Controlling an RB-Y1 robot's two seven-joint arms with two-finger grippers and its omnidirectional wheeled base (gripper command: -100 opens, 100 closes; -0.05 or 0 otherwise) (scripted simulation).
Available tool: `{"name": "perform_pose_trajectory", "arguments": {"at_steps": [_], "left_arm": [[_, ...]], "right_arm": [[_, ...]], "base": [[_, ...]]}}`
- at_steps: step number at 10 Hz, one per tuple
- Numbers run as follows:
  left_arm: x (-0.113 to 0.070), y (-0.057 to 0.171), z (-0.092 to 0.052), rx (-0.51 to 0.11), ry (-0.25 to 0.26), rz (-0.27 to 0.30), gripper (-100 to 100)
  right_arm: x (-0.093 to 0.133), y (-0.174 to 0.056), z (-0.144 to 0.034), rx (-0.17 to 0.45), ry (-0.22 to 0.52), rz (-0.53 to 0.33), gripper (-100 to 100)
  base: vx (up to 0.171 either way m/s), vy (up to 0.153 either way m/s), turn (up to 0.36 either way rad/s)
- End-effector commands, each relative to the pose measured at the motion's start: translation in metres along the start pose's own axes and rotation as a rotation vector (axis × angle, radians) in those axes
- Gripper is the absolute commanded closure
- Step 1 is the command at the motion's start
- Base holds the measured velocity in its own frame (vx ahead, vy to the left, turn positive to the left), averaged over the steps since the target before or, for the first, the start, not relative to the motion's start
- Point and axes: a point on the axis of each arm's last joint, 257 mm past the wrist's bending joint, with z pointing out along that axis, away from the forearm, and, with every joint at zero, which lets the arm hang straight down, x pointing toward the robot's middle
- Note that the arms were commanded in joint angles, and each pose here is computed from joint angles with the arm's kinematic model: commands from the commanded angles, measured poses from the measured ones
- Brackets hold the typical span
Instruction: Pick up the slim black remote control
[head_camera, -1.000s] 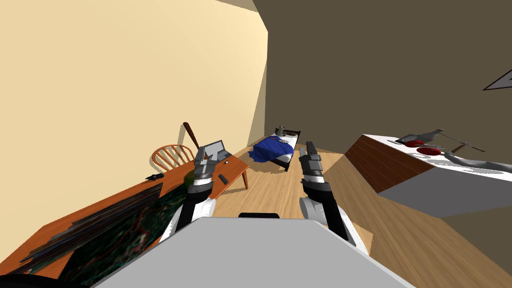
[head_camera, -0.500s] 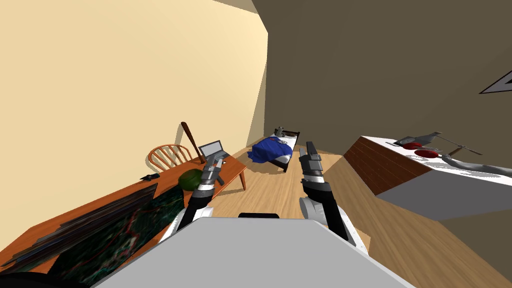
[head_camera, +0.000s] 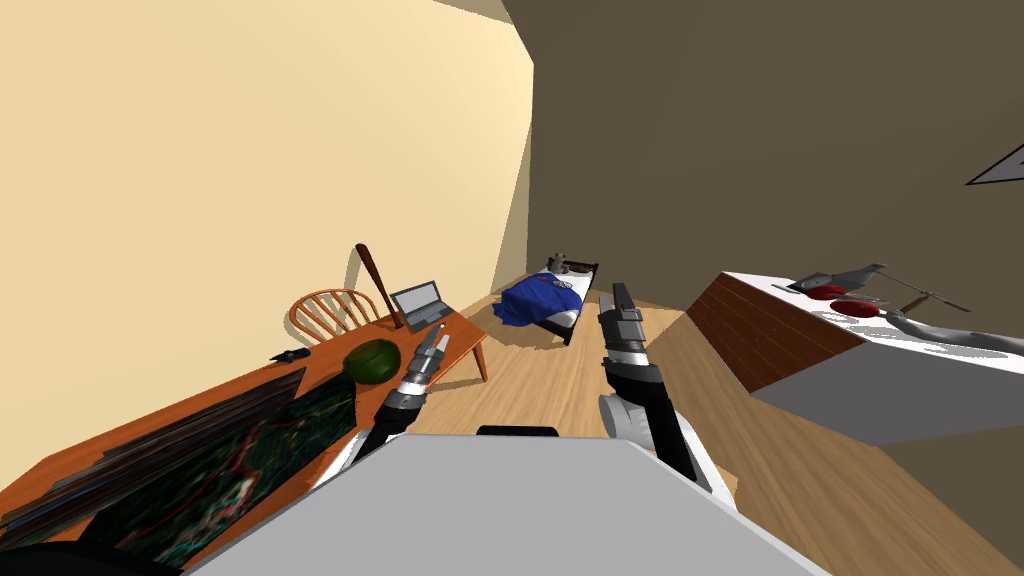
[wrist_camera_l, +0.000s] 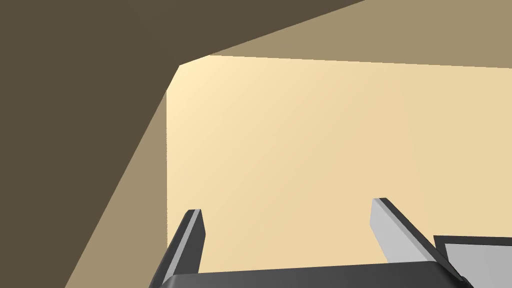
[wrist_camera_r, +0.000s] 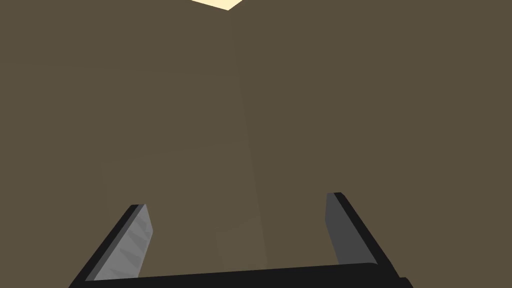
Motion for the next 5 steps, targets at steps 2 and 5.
{"name": "perform_pose_trajectory", "arguments": {"at_steps": [2,5], "left_arm": [[0.009,0.041,-0.027,-0.106,0.060,0.011,-100],[0.017,0.084,-0.067,-0.234,0.135,0.021,-100]], "right_arm": [[0.000,0.000,0.000,0.000,0.000,0.000,0],[0.000,0.000,0.000,0.000,0.000,0.000,0]], "base": [[0.030,-0.087,0.006],[0.036,-0.137,0.012]]}}
